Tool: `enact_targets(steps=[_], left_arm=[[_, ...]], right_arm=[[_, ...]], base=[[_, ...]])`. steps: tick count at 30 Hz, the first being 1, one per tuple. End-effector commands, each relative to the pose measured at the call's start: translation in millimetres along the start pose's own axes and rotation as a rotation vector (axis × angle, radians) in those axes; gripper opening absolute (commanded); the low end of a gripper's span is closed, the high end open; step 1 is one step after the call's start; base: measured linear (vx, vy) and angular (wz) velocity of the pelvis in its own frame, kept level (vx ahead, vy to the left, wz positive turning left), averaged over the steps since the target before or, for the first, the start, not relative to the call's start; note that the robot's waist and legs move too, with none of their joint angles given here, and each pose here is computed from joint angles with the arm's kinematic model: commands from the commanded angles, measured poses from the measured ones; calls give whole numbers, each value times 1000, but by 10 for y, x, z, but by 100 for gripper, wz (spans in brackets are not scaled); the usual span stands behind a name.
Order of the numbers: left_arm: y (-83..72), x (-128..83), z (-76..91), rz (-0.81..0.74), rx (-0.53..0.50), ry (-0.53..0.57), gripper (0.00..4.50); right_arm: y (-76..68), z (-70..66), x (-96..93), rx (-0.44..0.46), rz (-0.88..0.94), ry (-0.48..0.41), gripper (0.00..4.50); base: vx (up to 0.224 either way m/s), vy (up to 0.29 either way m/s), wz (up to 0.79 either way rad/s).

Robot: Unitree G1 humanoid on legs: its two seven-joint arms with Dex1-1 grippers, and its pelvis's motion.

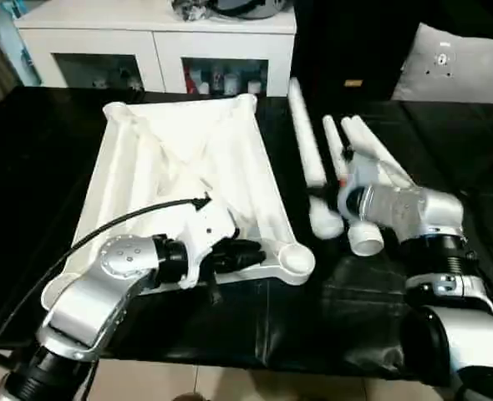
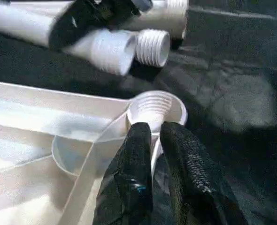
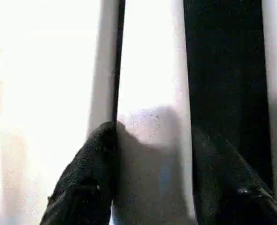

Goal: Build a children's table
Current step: Pick table leg

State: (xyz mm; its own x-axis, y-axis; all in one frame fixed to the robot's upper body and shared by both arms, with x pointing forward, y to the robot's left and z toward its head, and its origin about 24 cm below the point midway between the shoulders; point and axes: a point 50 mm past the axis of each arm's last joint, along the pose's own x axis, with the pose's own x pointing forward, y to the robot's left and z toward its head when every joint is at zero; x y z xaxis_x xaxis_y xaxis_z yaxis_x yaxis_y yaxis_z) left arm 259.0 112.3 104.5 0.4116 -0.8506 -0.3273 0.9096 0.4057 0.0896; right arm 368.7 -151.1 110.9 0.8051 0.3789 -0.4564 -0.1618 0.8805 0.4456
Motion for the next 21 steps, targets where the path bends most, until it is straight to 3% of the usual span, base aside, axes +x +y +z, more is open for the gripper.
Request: enact_targets(steps=[1,3,4,6,7,8,10,11,13,17,21], left_arm=[[102,-37,60,71,0,-33,67],[145,-44,82,113,-7,-54,67],[201,-53,112,168,-15,-75,67],[319,-59,158,265,-79,-98,67],[330,-59,161,273,-86,-101,67],[403,-63,238,315,-166,-162,67],[425,-63,278,323,-196,-195,67],[425,-61,304,317,-186,-214,94],[411,-40,333,296,-190,-235,101],[373,44,542,190,-356,-386,101],[276,83,708,44,-448,-505,101]], right_arm=[[42,154,-94,37,61,-129,191],[66,227,-150,27,96,-234,191],[98,291,-227,0,139,-346,191],[124,292,-315,-40,170,-419,191],[126,290,-321,-44,173,-423,190],[156,198,-389,-37,286,-401,189],[193,130,-448,-36,388,-391,189],[220,71,-501,-28,471,-385,189],[248,-29,-597,-33,592,-406,189],[228,-274,-746,-34,779,-393,189],[216,-359,-844,-11,879,-383,189]], base=[[0,0,0],[0,0,0],[0,0,0],[0,0,0],[0,0,0],[0,0,0],[0,0,0],[0,0,0],[0,0,0],[0,0,0],[0,0,0]])
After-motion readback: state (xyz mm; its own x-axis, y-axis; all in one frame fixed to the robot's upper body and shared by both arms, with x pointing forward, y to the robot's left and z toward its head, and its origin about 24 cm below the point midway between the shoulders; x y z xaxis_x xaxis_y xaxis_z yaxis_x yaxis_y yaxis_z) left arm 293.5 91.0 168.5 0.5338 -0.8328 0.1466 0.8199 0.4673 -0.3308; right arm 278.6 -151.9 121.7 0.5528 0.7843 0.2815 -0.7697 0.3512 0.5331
